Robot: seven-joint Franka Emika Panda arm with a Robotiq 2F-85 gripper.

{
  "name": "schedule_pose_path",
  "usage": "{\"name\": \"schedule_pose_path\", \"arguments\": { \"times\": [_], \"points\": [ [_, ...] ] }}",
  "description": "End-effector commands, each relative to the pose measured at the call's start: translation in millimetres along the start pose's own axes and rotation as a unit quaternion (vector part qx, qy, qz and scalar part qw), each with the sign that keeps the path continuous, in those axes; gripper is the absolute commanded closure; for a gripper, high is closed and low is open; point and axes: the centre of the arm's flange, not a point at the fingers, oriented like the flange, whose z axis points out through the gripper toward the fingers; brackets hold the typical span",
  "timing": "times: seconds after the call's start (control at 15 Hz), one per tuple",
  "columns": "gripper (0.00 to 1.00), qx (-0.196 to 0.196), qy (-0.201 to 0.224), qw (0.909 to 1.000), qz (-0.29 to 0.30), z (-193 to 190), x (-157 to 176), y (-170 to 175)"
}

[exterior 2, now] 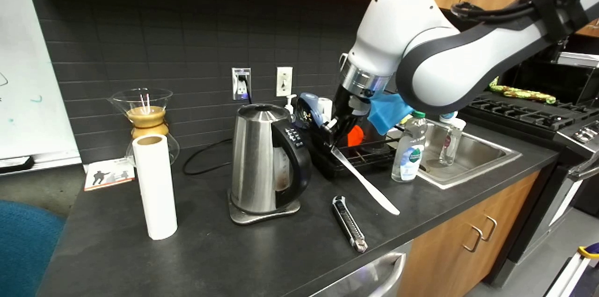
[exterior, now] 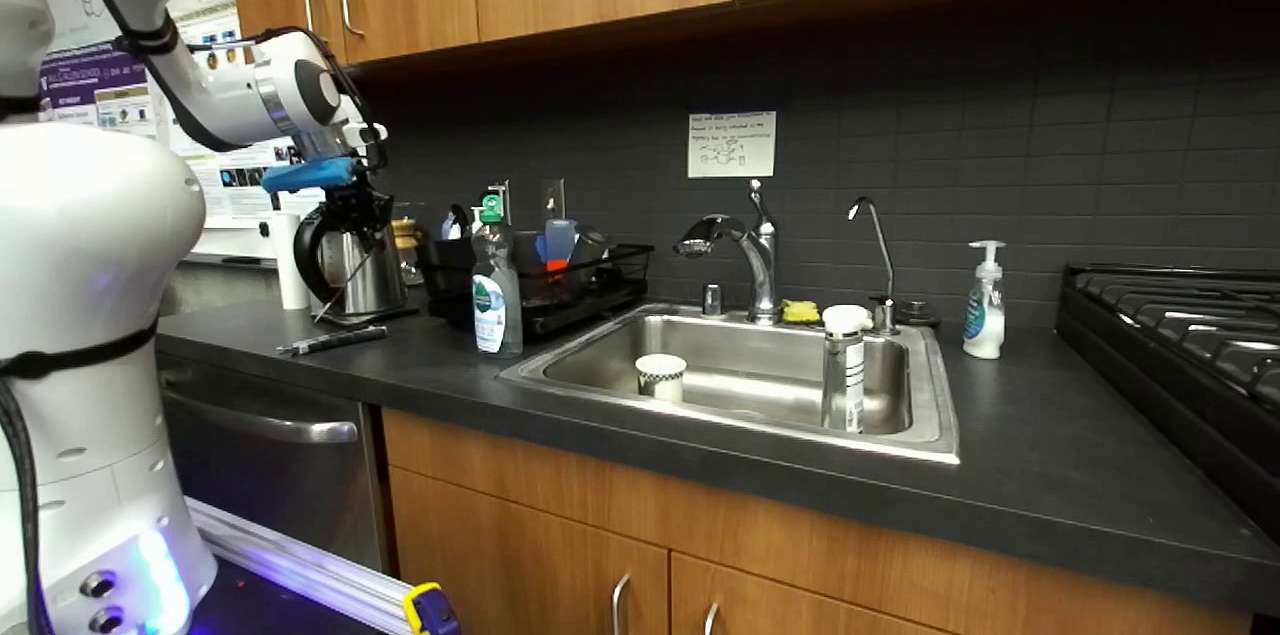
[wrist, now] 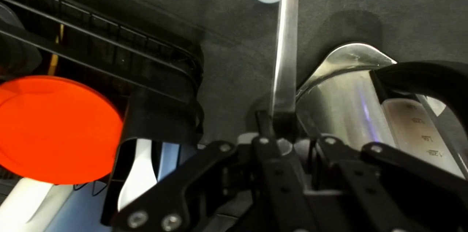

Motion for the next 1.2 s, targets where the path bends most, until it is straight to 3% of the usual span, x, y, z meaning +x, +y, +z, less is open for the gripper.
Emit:
{"name": "schedule_pose_path", "arguments": {
  "times": [0.0, 0.4, 1.13],
  "points": [
    [0.95, 0.004, -0.011, 0.9996, 0.024, 9.4, 1.9, -9.3],
    [0.95, 0.006, -0.026, 0.9989, 0.039, 32.9, 4.2, -31.0],
    [0.95, 0.012, -0.040, 0.9943, -0.099, 65.4, 27.1, -30.5]
  ]
}}
